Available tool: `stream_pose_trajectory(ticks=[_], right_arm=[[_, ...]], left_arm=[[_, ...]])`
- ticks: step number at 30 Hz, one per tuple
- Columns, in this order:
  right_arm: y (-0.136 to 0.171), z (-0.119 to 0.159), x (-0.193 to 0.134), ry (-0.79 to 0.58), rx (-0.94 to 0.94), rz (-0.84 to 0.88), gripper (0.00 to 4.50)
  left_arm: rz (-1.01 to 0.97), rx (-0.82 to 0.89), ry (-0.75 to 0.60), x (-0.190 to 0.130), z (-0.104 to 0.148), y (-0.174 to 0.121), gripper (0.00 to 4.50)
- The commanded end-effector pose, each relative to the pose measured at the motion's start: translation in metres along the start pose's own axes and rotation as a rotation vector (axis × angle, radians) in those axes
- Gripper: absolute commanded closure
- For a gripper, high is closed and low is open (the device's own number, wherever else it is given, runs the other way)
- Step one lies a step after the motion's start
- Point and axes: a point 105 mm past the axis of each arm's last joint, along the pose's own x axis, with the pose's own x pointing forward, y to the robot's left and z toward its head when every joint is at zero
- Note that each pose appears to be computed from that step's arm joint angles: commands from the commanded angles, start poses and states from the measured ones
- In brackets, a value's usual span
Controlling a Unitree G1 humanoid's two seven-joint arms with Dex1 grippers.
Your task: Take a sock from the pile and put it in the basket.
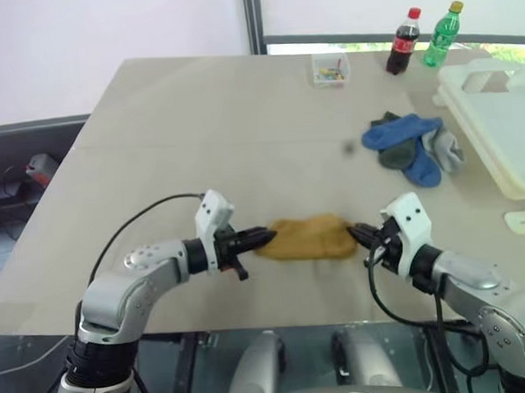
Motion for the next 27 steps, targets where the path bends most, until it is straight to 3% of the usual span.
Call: stream_pose_trajectory(ticks=[1,6,7,10,12,14,16,17,21,24,27], right_arm=[[0.002,0.0,-0.001,-0.015,-0.017,-0.009,4.5],[0.0,-0.019,0.005,0.043,-0.03,-0.015,4.5],[-0.002,-0.022,0.006,0.051,-0.048,-0.018,4.5],[-0.004,-0.024,0.009,0.058,-0.068,0.0,3.58],[-0.004,-0.022,0.008,0.05,-0.084,0.01,2.7],[-0.006,-0.019,0.006,0.036,-0.109,-0.003,1.47],[-0.007,-0.011,0.001,0.001,-0.127,-0.001,0.75],[-0.007,-0.006,-0.002,-0.022,-0.131,0.005,0.73],[-0.006,0.013,-0.014,-0.098,-0.177,0.054,0.73],[0.0,0.024,-0.014,-0.138,-0.197,0.118,1.68],[0.014,0.031,-0.006,-0.16,-0.211,0.218,3.17]], left_arm=[[0.013,0.04,0.012,0.001,-0.003,0.002,4.44],[0.043,0.051,0.043,0.007,-0.008,0.01,4.44],[0.042,0.044,0.046,0.008,-0.009,0.011,4.1],[0.046,0.045,0.047,0.009,-0.009,0.013,3.04],[0.051,0.047,0.044,0.008,-0.008,0.015,2.14],[0.062,0.056,0.037,0.006,-0.007,0.017,0.97],[0.065,0.049,0.01,0.002,-0.002,0.018,0.24],[0.06,0.045,-0.005,0.0,0.0,0.018,0.02],[0.006,0.02,-0.071,-0.011,0.012,0.013,0.02],[-0.009,0.01,-0.079,-0.015,0.014,0.013,0.0],[-0.03,-0.017,-0.103,-0.017,0.019,0.013,0.0]])
